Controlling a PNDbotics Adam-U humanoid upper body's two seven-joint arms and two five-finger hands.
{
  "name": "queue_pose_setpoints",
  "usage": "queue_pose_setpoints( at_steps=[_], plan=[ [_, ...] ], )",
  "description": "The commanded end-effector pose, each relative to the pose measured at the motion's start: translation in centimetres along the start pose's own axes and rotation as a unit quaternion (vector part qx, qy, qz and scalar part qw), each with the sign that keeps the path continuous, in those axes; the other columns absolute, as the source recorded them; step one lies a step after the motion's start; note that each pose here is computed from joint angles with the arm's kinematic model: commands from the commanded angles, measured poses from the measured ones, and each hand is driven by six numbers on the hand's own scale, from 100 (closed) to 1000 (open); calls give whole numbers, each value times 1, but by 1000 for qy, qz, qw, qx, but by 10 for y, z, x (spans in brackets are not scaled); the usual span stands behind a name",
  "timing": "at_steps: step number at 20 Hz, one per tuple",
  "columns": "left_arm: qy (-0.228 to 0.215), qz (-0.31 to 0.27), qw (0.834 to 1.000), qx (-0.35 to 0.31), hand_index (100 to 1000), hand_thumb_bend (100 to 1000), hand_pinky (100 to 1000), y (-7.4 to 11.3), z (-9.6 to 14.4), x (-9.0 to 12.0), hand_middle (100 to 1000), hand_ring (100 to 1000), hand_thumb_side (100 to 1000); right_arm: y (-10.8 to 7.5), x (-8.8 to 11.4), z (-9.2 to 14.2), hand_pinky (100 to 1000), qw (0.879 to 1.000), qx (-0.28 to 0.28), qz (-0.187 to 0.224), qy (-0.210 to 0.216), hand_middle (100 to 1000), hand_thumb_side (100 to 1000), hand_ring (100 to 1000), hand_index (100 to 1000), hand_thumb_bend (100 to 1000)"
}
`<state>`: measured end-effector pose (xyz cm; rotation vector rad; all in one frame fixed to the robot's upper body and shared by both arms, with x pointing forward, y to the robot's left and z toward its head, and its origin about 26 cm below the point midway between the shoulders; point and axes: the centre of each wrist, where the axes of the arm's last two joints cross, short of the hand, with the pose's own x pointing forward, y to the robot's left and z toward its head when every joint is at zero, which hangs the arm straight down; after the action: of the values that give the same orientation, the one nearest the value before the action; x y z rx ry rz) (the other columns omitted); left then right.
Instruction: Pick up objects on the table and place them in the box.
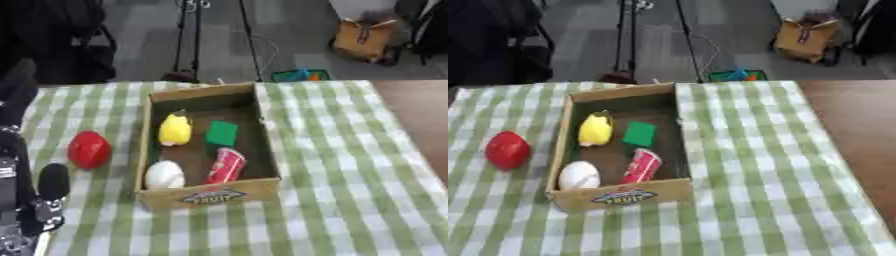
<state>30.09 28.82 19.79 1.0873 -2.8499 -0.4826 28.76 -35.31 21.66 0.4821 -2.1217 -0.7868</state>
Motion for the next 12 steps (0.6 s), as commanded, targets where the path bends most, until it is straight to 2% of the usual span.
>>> queue_pose_setpoints(
  at_steps=[1,2,3,6,9,12],
  plan=[
    [-15,-7,1000,-6,984,162,1000,4,-6,2,947,1000,1000,6,8,-1,631,1000,13,7,-12,521,345,664,643,100],
    [-12,-11,1000,-18,994,100,1000,5,-7,1,949,1000,981,6,8,-1,631,1000,14,7,-12,520,345,663,642,100],
    [-5,-23,999,-42,1000,100,1000,9,-8,-1,966,1000,919,6,8,-1,631,1000,14,8,-11,521,345,664,643,100],
    [14,-60,992,-106,1000,100,1000,19,-16,-7,1000,1000,866,5,8,-1,632,1000,13,11,-7,521,343,664,643,100],
    [25,-116,971,-209,1000,100,1000,30,-26,-13,1000,1000,856,5,8,0,632,1000,12,13,-4,521,344,663,643,100],
    [30,-152,944,-291,1000,100,1000,35,-37,-16,1000,1000,892,4,8,0,632,1000,12,14,-3,521,343,663,643,100]
  ],
)
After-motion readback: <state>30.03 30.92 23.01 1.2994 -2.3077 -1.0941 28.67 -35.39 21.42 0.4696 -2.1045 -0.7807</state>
